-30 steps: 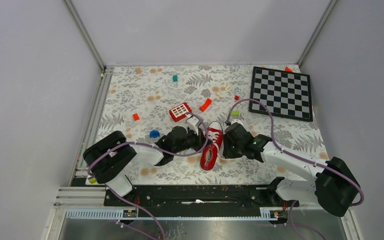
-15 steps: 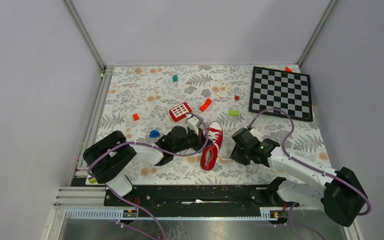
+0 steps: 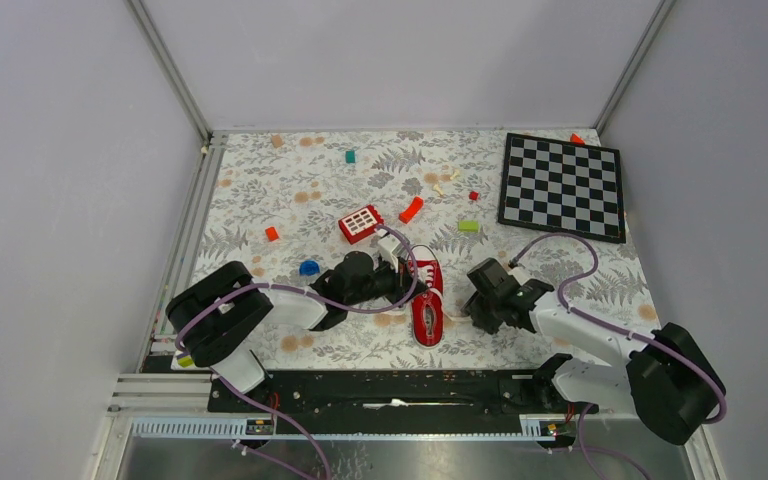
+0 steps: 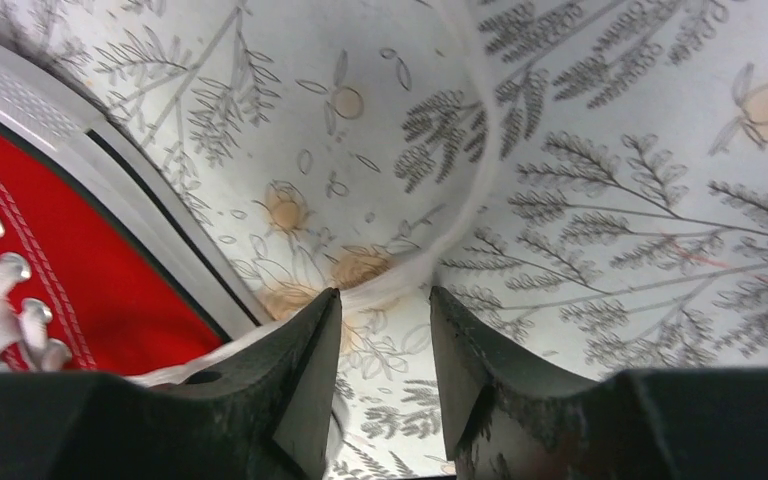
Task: Tie the shoes
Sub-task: Wrap the shoelace around the shoelace.
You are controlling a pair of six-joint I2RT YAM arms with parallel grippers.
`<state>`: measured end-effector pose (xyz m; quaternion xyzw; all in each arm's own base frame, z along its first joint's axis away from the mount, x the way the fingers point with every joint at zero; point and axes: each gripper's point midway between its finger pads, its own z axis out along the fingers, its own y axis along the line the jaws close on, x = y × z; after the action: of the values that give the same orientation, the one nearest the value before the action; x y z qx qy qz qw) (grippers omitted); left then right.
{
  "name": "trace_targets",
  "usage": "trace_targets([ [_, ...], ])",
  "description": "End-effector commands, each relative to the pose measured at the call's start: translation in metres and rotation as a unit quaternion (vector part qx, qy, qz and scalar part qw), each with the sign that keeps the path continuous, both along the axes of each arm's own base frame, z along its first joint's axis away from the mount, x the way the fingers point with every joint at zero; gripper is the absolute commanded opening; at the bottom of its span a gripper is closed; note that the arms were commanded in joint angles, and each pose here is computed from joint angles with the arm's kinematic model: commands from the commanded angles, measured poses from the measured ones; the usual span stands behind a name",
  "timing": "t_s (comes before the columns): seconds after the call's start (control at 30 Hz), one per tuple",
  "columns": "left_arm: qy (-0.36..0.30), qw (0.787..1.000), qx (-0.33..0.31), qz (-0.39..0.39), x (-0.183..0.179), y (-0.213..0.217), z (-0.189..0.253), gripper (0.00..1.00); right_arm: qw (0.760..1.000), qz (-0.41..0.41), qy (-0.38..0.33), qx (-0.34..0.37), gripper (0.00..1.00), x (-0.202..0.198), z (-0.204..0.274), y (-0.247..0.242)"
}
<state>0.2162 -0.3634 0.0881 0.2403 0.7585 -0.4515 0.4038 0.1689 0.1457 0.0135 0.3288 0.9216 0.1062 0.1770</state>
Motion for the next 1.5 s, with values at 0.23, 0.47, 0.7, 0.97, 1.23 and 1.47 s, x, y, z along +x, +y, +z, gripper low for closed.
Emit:
trace_targets([
  [0.23,-0.026,0.998,-0.033,-0.041,-0.005,-0.015,0.023,0.00,0.999,-0.020,-0.018,-0.033,0.00,0.030,-0.009,-0.007],
  [0.47,-0.022,0.998,-0.031,-0.040,-0.004,-0.015,0.021,0.00,0.993,0.017,-0.103,-0.052,0.00,0.063,0.040,-0.004],
  [0.7,-0.017,0.998,-0.033,-0.049,-0.006,-0.016,0.020,0.00,0.982,0.063,-0.169,-0.052,0.00,0.093,0.089,0.012],
  [0.97,-0.015,0.998,-0.034,-0.051,-0.008,-0.015,0.019,0.00,0.968,0.116,-0.217,0.038,0.00,0.128,0.129,0.071],
  [1.23,-0.012,0.998,-0.039,-0.054,-0.009,-0.014,0.020,0.00,0.948,0.151,-0.237,0.150,0.00,0.141,0.156,0.124],
  [1.47,-0.009,0.998,-0.040,-0.049,-0.006,-0.013,0.019,0.00,0.929,0.167,-0.252,0.213,0.00,0.132,0.175,0.140],
])
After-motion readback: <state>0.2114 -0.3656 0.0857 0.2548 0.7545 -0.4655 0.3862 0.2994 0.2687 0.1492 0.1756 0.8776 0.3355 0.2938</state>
